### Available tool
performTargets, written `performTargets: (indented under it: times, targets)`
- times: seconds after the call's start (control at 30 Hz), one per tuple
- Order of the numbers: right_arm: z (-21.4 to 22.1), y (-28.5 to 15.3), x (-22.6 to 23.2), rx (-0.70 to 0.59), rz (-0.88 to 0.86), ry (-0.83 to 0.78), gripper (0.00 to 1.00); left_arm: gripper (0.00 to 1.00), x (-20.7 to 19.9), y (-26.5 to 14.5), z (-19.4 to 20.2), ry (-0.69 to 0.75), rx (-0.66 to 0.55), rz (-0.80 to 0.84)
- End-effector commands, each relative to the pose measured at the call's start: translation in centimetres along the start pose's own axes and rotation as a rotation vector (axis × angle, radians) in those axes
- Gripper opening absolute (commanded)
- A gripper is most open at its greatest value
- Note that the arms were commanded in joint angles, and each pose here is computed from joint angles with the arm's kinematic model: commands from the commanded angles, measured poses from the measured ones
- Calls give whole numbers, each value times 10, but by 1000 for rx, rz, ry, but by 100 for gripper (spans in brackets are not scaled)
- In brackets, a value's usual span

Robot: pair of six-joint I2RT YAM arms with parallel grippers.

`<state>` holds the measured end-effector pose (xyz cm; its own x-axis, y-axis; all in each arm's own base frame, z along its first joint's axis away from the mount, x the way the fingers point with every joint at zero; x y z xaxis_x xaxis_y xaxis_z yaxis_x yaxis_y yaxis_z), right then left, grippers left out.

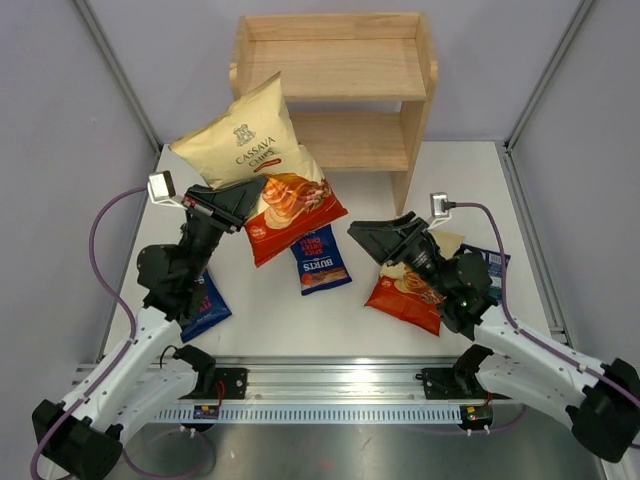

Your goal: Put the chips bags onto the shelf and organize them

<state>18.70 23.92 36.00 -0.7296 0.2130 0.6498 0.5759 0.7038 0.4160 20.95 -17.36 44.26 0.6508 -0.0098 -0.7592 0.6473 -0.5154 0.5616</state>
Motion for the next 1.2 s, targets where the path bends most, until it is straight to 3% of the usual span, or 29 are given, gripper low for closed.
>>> performTargets:
  times: [0.0, 0.2, 0.5, 0.63, 0.67, 0.83, 0.87, 1.03, 1.17]
  targets:
    - [36, 6, 0, 100, -92, 120, 99, 15, -37, 1, -20, -76, -122, 168]
    - [37, 31, 50, 70, -334, 51, 99, 14, -33, 10, -9, -217, -80, 183]
    - [32, 56, 56, 30, -371, -42, 98, 13, -7, 8, 8, -344, -29, 88]
    - [30, 68, 46, 24, -294, -60, 87, 14, -4, 10, 21, -342, 58, 66]
    - [28, 70, 46, 19, -284, -66, 75, 14, 0, 10, 25, -344, 78, 46]
    - [31, 65, 31, 16, -208, -74, 48, 15, 13, 13, 28, -286, 145, -32]
    - [31, 61, 29, 13, -201, -81, 38, 15, 17, 12, 28, -282, 150, -52]
    - [42, 49, 25, 73, -191, -101, 25, 18, 40, 14, 7, -173, 180, -163]
    - [46, 35, 13, 79, -120, -72, 23, 38, 45, 10, -9, -81, 190, -198]
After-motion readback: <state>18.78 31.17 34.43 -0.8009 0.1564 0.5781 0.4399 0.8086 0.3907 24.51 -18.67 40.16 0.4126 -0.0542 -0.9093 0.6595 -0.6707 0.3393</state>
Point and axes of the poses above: each gripper's point midway between its finger pads, its own y axis out along the fingers, its own x axis along the line the jaws close on, z = x × y, the point moved 3 cm from there along -y, back along the fingers, and after that the axes turned 9 degrees about -y, right-handed, at the moved point
